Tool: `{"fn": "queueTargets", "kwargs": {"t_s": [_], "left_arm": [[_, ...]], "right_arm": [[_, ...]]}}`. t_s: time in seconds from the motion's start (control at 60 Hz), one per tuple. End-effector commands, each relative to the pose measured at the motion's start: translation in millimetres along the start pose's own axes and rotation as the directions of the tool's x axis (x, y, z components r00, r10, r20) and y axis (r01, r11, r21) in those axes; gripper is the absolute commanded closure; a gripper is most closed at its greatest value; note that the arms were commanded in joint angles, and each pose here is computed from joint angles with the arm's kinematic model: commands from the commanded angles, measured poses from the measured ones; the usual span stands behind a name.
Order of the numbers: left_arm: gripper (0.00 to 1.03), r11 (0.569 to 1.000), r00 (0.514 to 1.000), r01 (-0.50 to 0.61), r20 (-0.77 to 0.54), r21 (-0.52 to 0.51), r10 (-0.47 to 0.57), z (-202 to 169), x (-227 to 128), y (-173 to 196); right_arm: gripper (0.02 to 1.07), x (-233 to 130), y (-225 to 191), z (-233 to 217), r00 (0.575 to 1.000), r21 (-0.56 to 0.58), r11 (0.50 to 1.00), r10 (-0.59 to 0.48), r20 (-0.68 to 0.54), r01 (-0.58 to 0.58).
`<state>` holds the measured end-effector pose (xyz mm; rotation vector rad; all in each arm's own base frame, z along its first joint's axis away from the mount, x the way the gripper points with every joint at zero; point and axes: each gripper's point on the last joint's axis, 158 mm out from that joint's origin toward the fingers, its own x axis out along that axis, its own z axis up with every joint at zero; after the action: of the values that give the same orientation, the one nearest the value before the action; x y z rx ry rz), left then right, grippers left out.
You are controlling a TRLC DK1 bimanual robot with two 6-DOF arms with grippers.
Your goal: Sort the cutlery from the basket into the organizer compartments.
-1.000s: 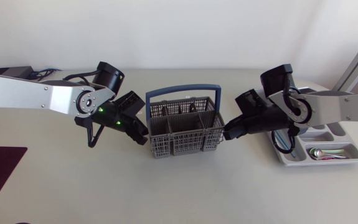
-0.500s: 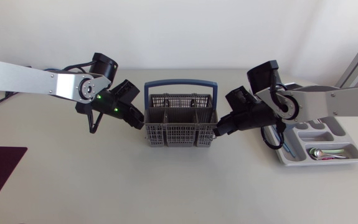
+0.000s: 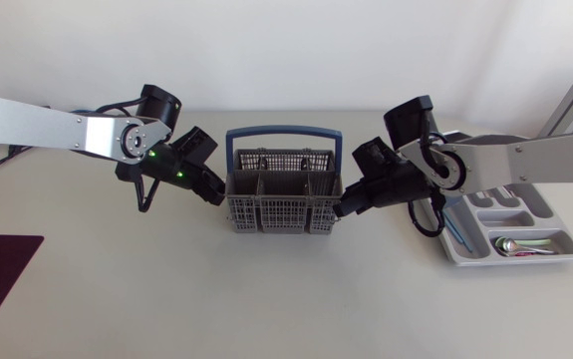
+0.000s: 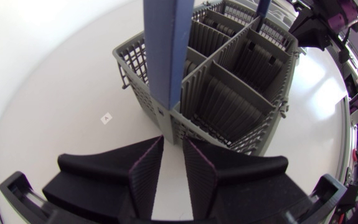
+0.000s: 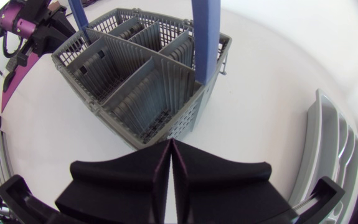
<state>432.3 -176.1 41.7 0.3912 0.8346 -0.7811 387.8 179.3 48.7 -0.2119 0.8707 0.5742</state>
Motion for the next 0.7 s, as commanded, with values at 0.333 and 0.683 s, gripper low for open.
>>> {"fn": "queueTargets", "kwargs": {"t_s": [0.333,0.683], "left_arm": [[0.73,1.0,1.0,-0.017,-0.006,-0.024,0.017,-16,-8,15],[0.55,0.99,0.989,-0.129,0.069,-0.063,0.133,-26,-79,28]], "right_arm": [[0.98,-8,-36,-18,0.986,0.034,0.986,-0.164,-0.005,0.164],[0.65,-71,-95,-23,0.941,0.063,0.944,-0.327,0.087,0.323]]}}
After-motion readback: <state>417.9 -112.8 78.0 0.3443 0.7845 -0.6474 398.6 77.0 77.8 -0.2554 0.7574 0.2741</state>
